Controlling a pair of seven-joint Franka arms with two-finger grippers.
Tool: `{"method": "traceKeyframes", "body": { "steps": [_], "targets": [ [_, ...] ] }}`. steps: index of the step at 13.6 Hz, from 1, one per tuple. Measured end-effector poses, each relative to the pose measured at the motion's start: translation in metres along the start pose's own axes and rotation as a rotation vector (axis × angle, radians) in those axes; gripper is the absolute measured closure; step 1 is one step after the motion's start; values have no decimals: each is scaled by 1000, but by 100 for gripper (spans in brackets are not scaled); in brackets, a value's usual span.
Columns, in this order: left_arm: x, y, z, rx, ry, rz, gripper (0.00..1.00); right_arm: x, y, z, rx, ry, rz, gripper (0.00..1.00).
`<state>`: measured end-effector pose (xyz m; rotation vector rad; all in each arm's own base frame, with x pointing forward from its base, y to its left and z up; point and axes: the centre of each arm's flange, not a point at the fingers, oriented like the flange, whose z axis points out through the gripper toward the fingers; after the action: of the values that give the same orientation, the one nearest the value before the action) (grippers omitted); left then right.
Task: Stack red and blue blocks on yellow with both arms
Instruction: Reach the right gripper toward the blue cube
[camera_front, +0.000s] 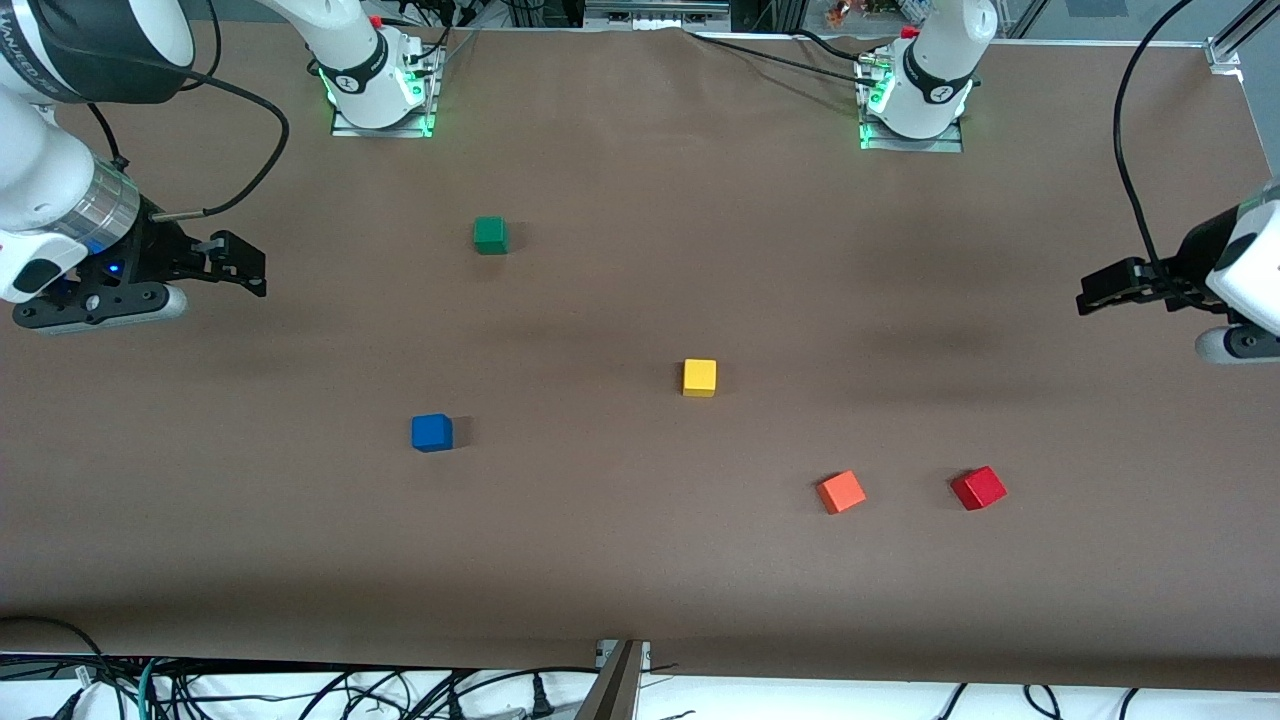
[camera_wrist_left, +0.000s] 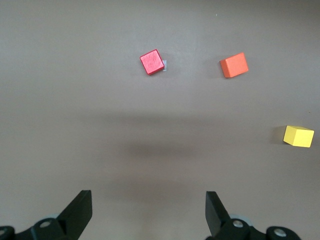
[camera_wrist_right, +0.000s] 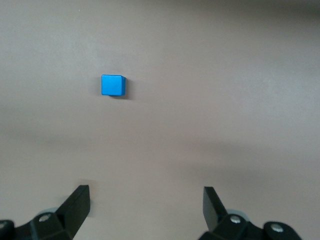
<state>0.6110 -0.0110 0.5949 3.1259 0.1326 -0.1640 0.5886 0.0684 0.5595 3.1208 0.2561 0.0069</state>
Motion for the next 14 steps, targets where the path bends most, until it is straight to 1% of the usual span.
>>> {"method": "traceKeyframes", "body": {
  "steps": [4,7,9,11,14],
  "targets": [
    [-22,0,16,2,25,0,0,0,-1,0,0,-1,-2,0],
    [-28,1,25,3,17,4,0,7,-13,20,6,-30,-16,0],
    [-27,1,28,4,16,4,0,21,-28,52,35,-51,-25,0],
    [-27,1,28,4,16,3,0,39,-40,98,57,-66,-22,0],
    [-26,2,27,3,22,4,0,68,-55,177,76,-53,-7,0]
  ]
}}
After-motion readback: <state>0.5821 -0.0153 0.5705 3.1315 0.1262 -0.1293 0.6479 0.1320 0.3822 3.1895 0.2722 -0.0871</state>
